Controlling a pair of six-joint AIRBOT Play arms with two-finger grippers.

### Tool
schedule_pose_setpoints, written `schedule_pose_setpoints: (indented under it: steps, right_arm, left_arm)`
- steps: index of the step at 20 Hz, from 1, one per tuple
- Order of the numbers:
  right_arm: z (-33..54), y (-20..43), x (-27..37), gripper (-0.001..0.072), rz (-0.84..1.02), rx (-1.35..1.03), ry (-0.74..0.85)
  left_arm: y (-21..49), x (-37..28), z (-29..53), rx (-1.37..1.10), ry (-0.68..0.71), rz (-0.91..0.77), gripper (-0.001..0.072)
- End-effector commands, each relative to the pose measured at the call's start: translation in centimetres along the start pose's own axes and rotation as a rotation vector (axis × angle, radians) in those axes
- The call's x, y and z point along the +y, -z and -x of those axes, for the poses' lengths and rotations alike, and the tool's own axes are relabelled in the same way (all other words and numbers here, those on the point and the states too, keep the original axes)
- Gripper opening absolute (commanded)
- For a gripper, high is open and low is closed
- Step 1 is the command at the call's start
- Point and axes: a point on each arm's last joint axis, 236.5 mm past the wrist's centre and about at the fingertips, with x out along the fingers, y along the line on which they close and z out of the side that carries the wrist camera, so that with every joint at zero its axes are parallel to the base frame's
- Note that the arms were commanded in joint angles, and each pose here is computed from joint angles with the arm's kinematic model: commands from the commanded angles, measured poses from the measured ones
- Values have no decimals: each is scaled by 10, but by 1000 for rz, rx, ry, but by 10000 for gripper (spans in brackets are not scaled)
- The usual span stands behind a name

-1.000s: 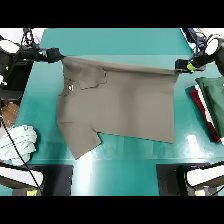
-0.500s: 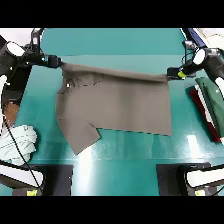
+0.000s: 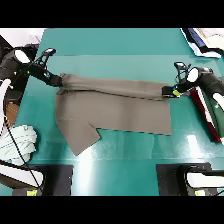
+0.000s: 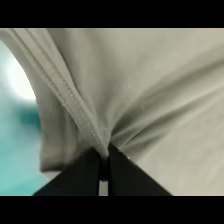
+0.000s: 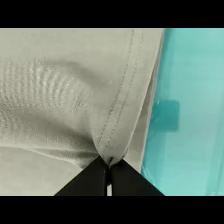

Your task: Fold the shirts.

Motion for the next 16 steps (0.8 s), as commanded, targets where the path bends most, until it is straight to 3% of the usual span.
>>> schedule_pose_setpoints:
  steps: [1, 2, 3, 11, 12, 13, 15, 16]
  right_arm:
    - [-5, 11, 13, 51, -35, 28, -57]
    - [-4, 12, 16, 233, -52, 31, -76]
    - [-4, 12, 17, 367, -64, 35, -87]
    - [50, 1, -4, 382, -122, -65, -98]
    - [58, -1, -4, 382, -121, -86, -100]
    - [64, -3, -5, 382, -114, -103, -99]
    - [74, -4, -4, 381, -106, -126, -103]
    - [77, -3, -3, 381, -106, -127, -105]
  left_arm:
    - [21, -3, -10, 65, 16, 58, 62]
    - [22, -4, -10, 71, 19, 67, 62]
    - [25, -5, -9, 84, 26, 66, 63]
    - [35, -9, -7, 129, 38, 92, 66]
    - [35, -9, -7, 128, 36, 105, 441]
    - [34, -5, -7, 126, 19, 137, 720]
    - [37, 5, -7, 134, -28, 155, 710]
    - [43, 16, -5, 155, -78, 181, 635]
